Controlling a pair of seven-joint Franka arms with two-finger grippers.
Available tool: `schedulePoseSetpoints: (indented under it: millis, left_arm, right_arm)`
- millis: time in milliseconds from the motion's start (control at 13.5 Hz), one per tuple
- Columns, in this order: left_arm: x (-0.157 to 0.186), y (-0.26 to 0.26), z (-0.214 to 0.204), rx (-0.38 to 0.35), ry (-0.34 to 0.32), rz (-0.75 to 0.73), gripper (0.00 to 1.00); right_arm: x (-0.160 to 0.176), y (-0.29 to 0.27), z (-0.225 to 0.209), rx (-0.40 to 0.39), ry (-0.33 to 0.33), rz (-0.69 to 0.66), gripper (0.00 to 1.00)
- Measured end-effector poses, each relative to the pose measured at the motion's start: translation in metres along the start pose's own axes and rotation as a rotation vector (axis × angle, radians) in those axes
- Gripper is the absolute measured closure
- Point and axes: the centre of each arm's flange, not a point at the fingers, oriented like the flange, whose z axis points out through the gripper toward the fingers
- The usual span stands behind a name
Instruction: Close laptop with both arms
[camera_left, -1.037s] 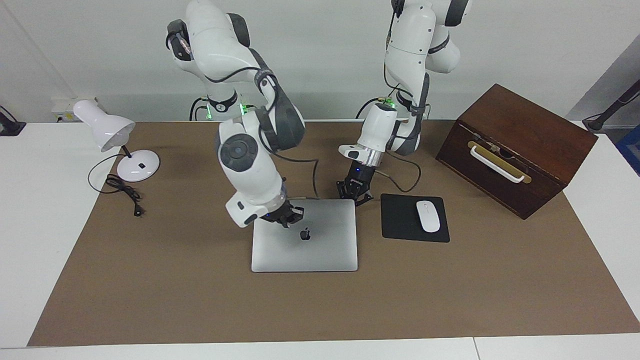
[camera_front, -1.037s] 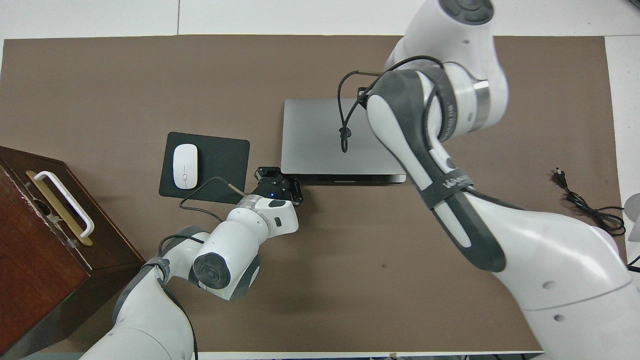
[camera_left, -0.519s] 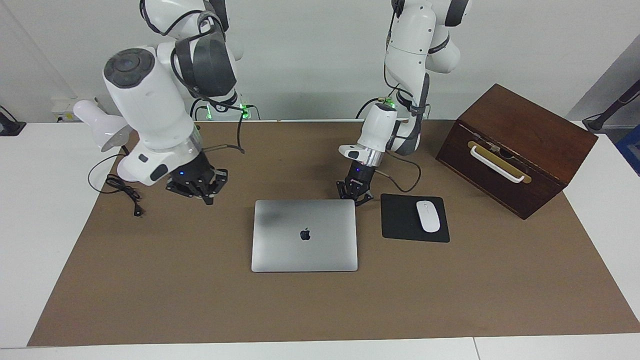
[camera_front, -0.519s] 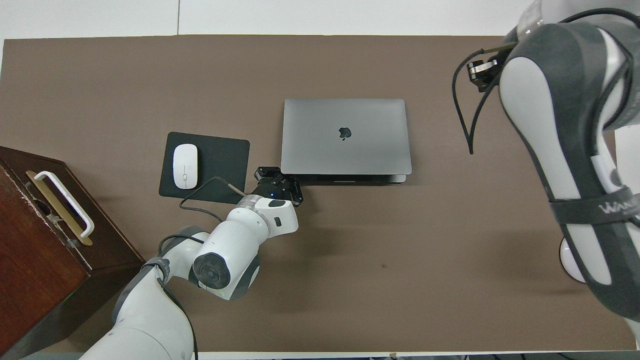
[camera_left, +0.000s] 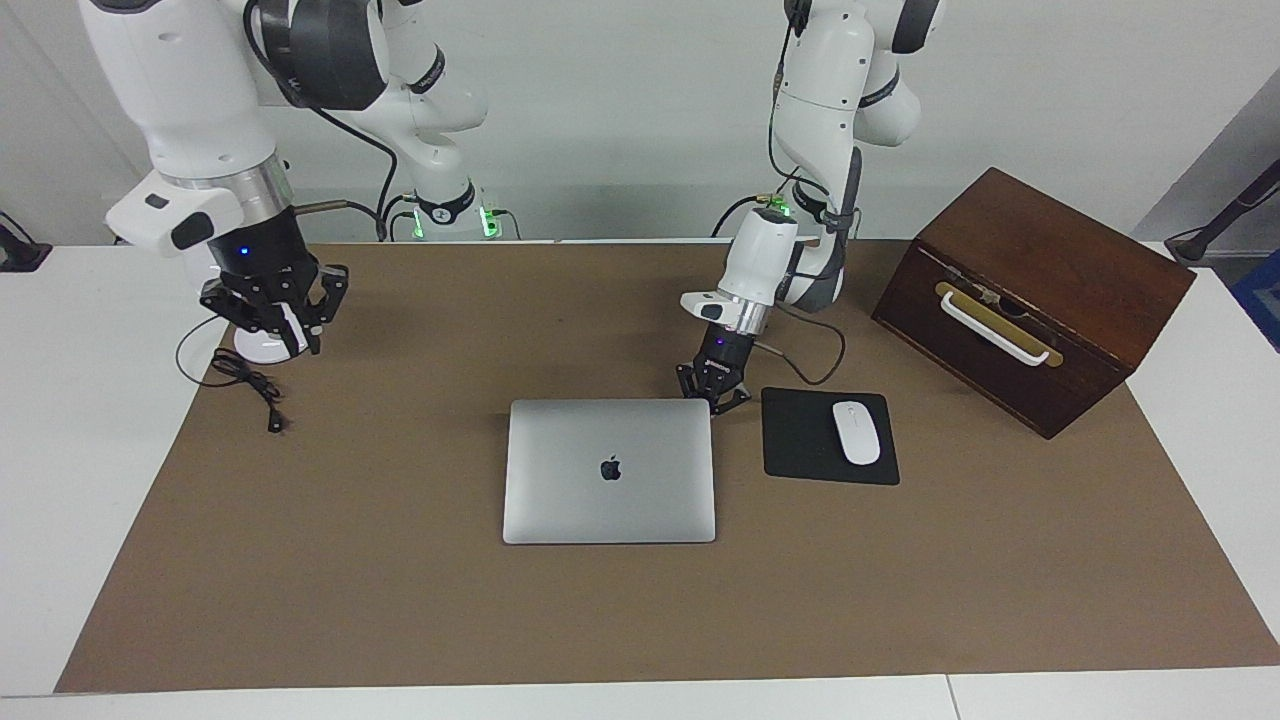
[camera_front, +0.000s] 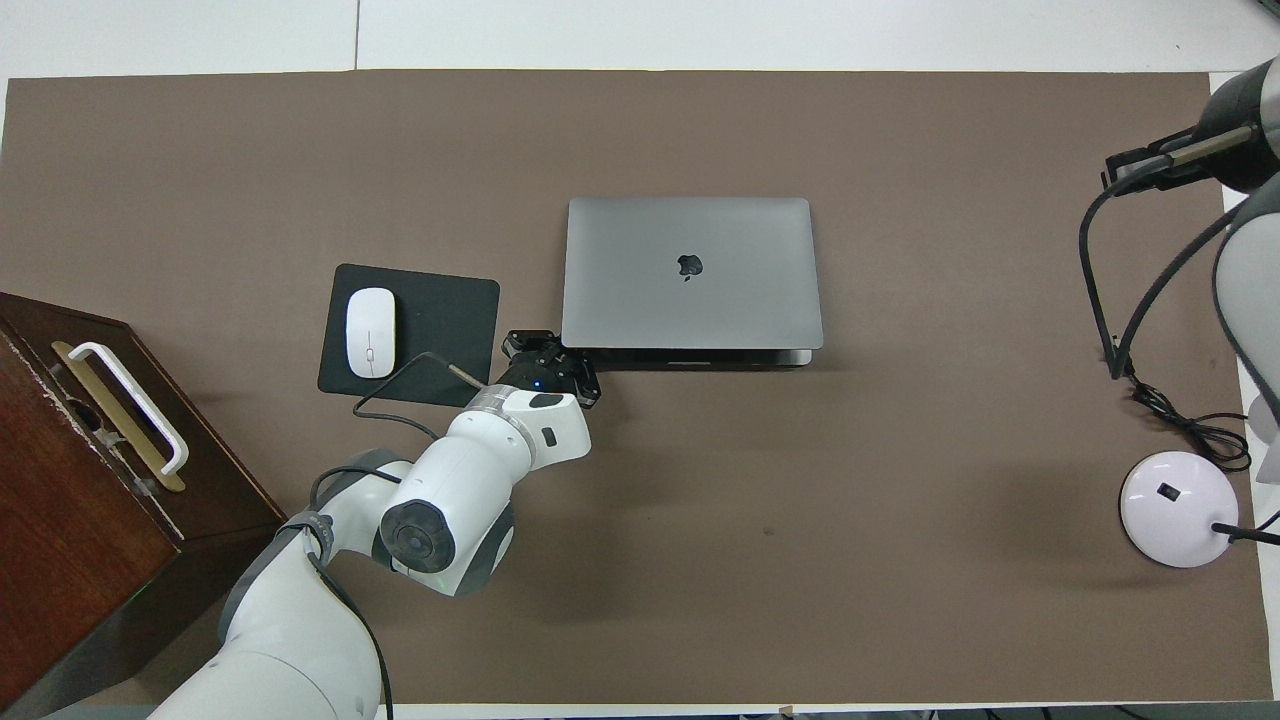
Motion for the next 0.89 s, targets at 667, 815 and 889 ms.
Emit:
schedulePoseSetpoints:
  millis: [667, 815, 889]
  left_arm:
    - [0.038, -0.051, -0.055, -0.033, -0.278, -0.077, 0.99]
    - [0.049, -0.068, -0.081, -0.038, -0.323, -0.103, 0.99]
    - [0.055, -0.079, -0.093, -0.039, -0.352, -0.121, 0.99]
  right_arm:
    - [-0.039, 0.024, 0.011, 0.033, -0.038, 0.236, 0.0]
    - [-0.038, 0.023, 0.011, 0.032, -0.032, 0.236, 0.0]
    - [-0.038, 0.023, 0.011, 0.032, -0.032, 0.235, 0.0]
